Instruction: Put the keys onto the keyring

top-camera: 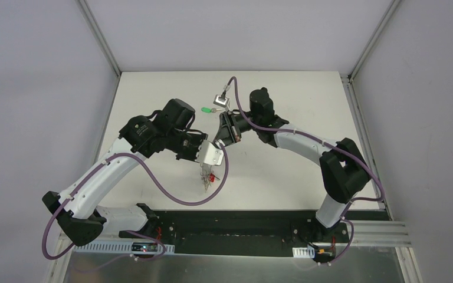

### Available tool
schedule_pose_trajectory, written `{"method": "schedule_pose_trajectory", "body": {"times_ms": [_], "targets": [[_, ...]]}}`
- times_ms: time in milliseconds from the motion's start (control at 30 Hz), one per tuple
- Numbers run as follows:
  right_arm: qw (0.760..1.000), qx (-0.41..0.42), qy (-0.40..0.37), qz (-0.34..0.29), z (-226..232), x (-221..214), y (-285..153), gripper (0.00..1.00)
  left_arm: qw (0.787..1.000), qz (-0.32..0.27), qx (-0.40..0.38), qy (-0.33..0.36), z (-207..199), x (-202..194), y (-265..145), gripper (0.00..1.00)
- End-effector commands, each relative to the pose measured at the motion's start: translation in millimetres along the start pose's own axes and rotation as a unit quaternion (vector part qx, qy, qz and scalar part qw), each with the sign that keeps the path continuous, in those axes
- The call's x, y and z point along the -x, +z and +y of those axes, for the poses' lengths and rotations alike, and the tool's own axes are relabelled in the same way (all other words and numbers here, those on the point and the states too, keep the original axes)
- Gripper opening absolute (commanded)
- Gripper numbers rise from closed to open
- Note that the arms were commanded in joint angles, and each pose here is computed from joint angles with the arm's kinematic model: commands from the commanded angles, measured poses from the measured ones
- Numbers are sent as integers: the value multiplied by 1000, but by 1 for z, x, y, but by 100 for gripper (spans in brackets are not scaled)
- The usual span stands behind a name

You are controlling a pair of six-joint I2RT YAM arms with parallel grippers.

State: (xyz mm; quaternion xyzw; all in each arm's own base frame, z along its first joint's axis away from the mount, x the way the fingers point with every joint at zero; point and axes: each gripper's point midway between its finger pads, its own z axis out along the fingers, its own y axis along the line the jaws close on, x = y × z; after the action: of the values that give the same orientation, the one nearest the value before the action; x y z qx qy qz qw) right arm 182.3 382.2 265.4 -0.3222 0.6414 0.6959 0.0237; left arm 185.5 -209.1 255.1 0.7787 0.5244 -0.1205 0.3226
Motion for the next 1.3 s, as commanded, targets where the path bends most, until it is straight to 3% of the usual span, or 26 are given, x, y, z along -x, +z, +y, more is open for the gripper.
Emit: {"method": "schedule_pose_trajectory", "body": {"times_ms": [0,1267], "targets": [[999,13,-39,-3,15,12,2,0,999,-25,-5,21,-7,10,-5,0],[999,3,-31,12,-7,-4,6,0,1000,-19,23,5,6,12,-11,0]]}}
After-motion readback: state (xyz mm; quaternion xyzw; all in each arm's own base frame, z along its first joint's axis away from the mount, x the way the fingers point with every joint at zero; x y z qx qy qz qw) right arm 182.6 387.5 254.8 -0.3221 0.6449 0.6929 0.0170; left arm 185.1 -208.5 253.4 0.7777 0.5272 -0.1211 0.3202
